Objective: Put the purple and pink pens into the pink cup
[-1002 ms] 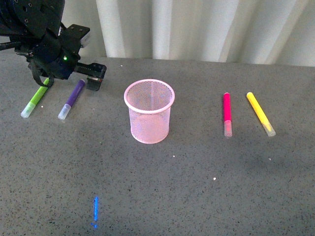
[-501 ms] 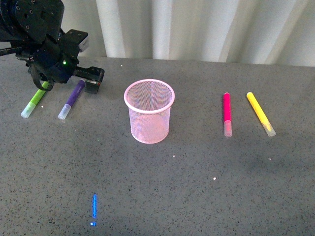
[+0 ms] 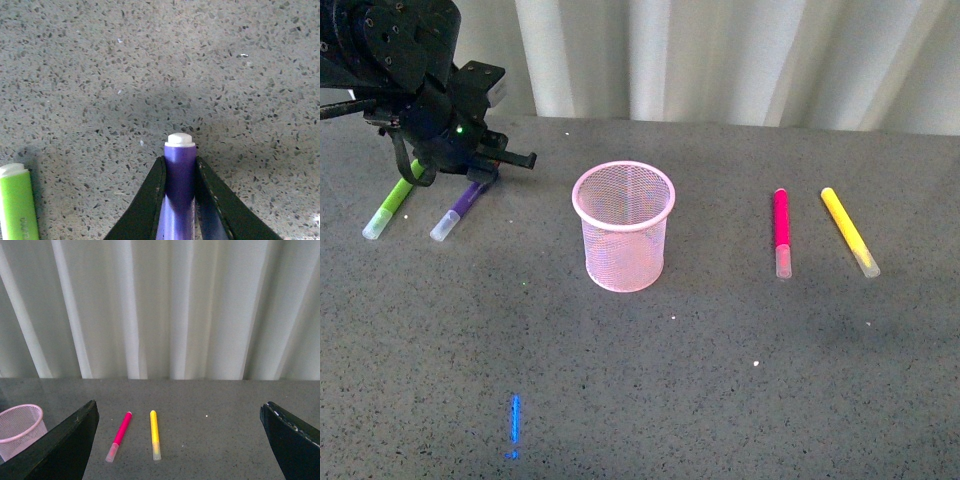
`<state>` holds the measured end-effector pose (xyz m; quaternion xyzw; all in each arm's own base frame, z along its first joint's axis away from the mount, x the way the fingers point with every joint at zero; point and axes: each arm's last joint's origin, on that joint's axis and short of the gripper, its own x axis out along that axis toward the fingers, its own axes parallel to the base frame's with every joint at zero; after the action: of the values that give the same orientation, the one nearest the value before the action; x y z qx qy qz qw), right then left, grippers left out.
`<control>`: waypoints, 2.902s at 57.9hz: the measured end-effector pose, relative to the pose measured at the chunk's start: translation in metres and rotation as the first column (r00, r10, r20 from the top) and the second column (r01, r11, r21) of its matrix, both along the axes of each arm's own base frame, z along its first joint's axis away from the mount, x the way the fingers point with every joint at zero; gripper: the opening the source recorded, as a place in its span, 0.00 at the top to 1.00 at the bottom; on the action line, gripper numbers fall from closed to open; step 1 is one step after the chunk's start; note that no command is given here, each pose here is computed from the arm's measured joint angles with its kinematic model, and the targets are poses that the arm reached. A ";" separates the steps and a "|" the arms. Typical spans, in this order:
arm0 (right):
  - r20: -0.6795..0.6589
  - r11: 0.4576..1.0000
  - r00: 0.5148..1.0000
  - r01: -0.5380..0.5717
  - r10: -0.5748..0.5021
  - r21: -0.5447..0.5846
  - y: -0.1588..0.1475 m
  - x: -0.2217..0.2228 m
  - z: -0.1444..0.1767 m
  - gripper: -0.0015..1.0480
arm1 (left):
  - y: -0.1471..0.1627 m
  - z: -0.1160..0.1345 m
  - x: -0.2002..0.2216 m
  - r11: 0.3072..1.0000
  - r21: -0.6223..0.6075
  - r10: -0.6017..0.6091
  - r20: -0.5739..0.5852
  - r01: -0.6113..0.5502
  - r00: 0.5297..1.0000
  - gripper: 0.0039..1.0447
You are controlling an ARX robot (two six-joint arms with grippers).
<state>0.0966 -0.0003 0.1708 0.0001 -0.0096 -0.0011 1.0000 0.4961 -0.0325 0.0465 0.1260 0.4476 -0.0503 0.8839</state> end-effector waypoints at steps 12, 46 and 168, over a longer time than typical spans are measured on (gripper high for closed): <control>0.000 1.000 1.000 0.000 0.000 0.000 0.000 0.000 0.000 0.07 | 0.001 -0.001 0.000 1.000 0.002 0.018 0.008 -0.018 1.000 0.88; 0.000 1.000 1.000 0.000 0.000 0.000 0.000 0.000 0.000 0.07 | 0.010 0.122 -0.018 0.929 -0.359 0.237 0.381 -0.093 0.894 0.88; 0.000 1.000 1.000 0.000 0.000 0.000 0.000 0.000 0.000 0.07 | -0.113 0.052 -0.144 0.608 -0.775 0.503 0.544 0.173 0.671 0.26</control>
<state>0.0966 -0.0003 0.1708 0.0001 -0.0096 -0.0011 1.0000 0.3516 -0.1452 0.0988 -0.3053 0.0055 -0.0933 0.9477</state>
